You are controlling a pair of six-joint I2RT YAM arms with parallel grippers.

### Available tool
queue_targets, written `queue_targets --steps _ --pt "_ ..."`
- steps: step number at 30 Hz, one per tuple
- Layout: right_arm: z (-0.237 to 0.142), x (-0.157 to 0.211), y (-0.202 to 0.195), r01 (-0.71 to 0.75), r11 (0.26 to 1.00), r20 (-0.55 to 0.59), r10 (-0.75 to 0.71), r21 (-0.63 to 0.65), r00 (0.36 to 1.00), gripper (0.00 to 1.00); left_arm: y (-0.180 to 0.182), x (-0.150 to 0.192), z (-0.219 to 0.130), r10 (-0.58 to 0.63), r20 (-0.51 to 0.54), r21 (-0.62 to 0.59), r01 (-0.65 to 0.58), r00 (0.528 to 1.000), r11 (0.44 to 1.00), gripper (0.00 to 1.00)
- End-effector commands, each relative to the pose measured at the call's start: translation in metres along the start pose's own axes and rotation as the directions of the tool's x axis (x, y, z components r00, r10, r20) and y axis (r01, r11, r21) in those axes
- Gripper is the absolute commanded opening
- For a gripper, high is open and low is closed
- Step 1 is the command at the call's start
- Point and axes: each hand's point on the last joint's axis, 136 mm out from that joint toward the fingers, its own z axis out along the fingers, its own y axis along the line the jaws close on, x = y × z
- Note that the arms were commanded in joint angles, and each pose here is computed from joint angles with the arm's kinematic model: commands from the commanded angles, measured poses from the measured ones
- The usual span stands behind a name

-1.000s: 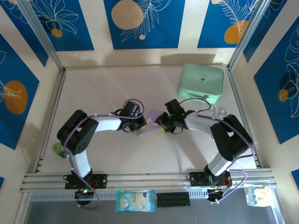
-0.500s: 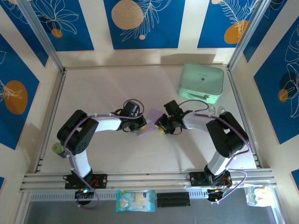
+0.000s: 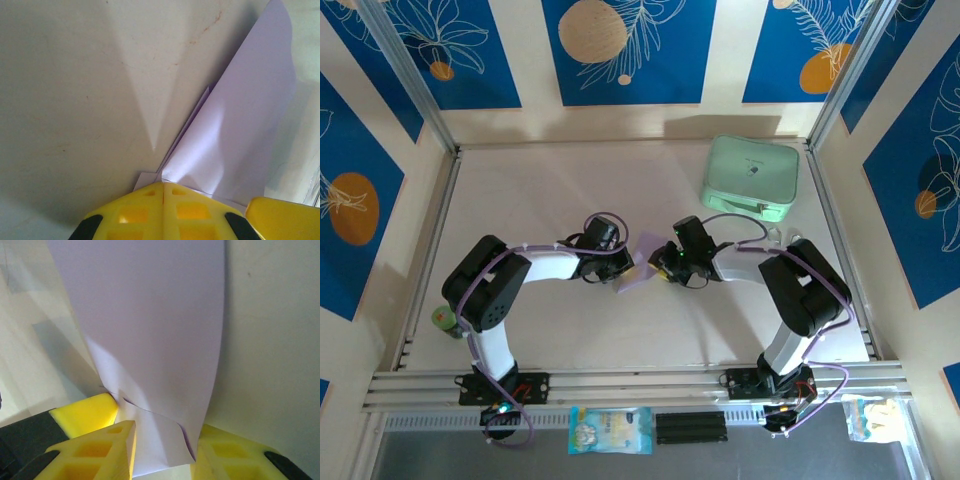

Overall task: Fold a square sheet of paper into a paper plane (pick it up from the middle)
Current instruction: Fold the wing for the fifth time at the center of the table.

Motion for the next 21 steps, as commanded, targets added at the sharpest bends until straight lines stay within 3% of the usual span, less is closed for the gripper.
queue_targets --steps 1,9,14,18,21 --pt "-0.008 -0.001 0.007 0.030 0.999 0.023 -0.029 -0.042 0.999 0.32 0.024 0.005 0.004 -0.033 -0.014 -0.076 0.032 0.999 0.997 0.03" --pt "-0.009 0.001 0.009 0.035 0.998 0.012 -0.035 -0.056 0.999 0.23 0.019 0.005 0.002 -0.026 -0.017 -0.064 0.025 1.000 0.998 0.04" --pt "-0.010 -0.003 0.017 0.046 0.997 0.025 -0.044 -0.065 0.999 0.11 0.010 0.001 -0.005 0.002 -0.006 -0.043 -0.002 1.000 0.999 0.08" --pt "-0.016 -0.006 0.017 0.048 0.997 0.048 -0.046 -0.053 0.998 0.04 -0.016 -0.007 -0.022 0.131 0.040 0.032 -0.133 0.991 0.991 0.14" --pt "-0.023 -0.008 0.015 0.041 0.999 0.074 -0.039 -0.036 0.997 0.03 -0.033 -0.013 -0.039 0.269 0.108 0.079 -0.278 0.957 0.957 0.27"
